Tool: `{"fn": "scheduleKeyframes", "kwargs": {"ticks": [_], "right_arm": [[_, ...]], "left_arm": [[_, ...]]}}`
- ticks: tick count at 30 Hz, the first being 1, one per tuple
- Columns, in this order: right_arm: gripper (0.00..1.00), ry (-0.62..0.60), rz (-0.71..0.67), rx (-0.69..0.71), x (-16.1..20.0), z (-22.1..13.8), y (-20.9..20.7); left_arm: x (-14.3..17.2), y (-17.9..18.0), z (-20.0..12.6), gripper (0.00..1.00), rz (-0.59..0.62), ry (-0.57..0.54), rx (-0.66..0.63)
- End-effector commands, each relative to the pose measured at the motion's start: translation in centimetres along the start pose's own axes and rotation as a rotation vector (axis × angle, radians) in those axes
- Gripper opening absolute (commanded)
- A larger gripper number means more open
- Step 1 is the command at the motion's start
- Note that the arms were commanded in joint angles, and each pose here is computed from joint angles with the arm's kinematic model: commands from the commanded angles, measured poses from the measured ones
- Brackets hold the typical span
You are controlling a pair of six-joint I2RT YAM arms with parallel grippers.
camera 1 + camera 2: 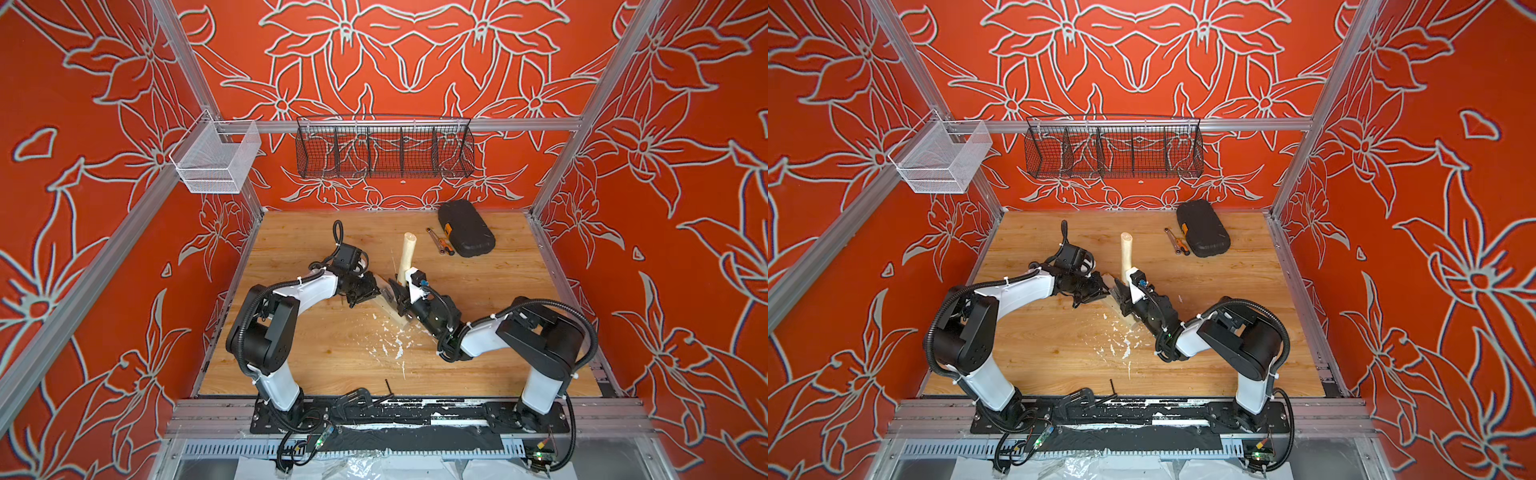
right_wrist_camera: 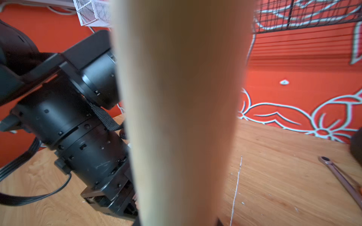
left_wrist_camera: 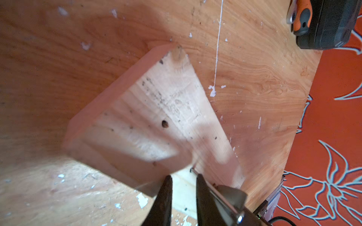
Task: Use a claw hammer to pull out a nail
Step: Remove the nail from the mounting plate.
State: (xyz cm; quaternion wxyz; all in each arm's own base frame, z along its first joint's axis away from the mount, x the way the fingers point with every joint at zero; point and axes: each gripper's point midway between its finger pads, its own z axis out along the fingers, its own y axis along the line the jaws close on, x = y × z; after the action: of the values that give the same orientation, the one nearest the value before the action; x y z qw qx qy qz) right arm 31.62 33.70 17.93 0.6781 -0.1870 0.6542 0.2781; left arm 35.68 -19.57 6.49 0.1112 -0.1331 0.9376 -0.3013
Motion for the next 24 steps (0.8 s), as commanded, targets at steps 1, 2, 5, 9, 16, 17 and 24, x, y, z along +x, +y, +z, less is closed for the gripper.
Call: {"fn": "scheduleKeyframes", "kwargs": {"ticks": [1, 2, 5, 9, 16, 17, 24], "right_arm": [[0.0, 0.044, -0.011, 0.002, 2.3, -1.0, 1.2], [0.0, 0.056, -0.017, 0.004, 2.8, -1.2, 1.5], [0.0, 0.058, -0.036, 0.011, 3.2, -0.9, 1.6], [0.0, 0.004, -0.075, 0.014, 0.7, 0.8, 2.2], [0.0, 0.047, -0.059, 0.021, -0.5, 4.8, 1.4], [0.0, 0.054, -0.059, 0.018, -0.6, 5.4, 1.4], [0.0, 0.043, -0.046, 0.004, -1.8, 7.6, 1.4]], "left_arm": [[3.0, 5.7, 2.0, 0.23, -0.101, 0.079, -0.196], [3.0, 5.7, 2.0, 0.23, -0.103, 0.075, -0.196], [2.8, 5.5, 2.1, 0.23, -0.105, 0.074, -0.188], [2.9, 5.5, 2.3, 0.23, -0.104, 0.081, -0.187], [2.9, 5.8, 2.4, 0.23, -0.102, 0.083, -0.193], [3.0, 5.8, 2.4, 0.23, -0.101, 0.082, -0.193], [3.0, 6.0, 2.5, 0.23, -0.103, 0.083, -0.196]]}}
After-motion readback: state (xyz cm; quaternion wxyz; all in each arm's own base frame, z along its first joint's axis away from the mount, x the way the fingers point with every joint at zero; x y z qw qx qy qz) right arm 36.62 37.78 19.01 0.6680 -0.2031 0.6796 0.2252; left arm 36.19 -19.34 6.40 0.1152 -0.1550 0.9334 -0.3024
